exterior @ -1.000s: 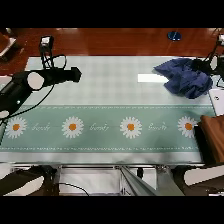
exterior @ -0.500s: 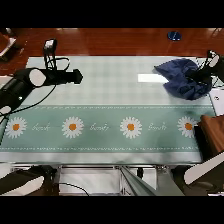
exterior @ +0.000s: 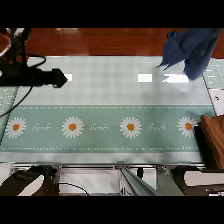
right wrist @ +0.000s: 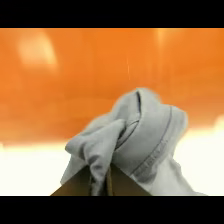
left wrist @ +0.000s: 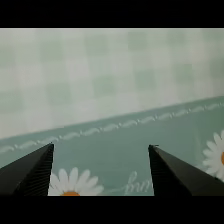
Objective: Fold the shirts.
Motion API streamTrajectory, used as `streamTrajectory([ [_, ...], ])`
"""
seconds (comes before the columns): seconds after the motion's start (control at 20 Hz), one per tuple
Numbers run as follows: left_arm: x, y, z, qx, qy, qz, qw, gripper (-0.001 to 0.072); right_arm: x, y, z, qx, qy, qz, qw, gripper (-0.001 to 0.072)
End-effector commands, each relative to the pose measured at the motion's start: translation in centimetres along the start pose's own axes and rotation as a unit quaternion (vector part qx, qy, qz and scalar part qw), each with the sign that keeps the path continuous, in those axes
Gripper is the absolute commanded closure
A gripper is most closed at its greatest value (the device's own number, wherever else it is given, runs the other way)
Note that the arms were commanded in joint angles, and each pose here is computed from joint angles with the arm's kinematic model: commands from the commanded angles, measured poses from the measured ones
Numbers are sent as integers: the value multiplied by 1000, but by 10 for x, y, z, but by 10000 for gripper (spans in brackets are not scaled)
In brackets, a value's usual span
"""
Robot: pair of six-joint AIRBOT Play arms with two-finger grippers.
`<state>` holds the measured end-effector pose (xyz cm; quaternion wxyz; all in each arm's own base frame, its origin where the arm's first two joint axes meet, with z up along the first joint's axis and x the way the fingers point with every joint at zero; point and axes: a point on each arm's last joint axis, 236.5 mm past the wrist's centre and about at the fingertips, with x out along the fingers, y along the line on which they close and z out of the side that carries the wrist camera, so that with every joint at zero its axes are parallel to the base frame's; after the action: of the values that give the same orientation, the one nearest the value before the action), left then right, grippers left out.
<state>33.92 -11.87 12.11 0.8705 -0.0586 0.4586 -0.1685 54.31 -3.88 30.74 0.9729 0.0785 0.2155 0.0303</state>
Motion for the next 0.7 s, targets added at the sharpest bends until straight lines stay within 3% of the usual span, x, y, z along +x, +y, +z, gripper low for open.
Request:
streamTrajectory([
  [0.0,-15,-28,-64,-18,12,-43,999,7,-111,71,66,-73,-113,44,990,691],
  [0.15,-17,-53,-82,-48,-50,-100,993,6,-178,119,82,-123,-165,81,975,691],
  [0.25,-17,-62,-86,-56,-69,-122,989,6,-202,150,63,-150,-142,119,971,691],
  [0.45,-14,-65,-89,-54,-65,-125,989,6,-195,202,-37,-207,30,201,957,691],
  [0.65,-15,-64,-85,-55,-73,-124,988,7,-153,245,-157,-252,188,250,916,691],
])
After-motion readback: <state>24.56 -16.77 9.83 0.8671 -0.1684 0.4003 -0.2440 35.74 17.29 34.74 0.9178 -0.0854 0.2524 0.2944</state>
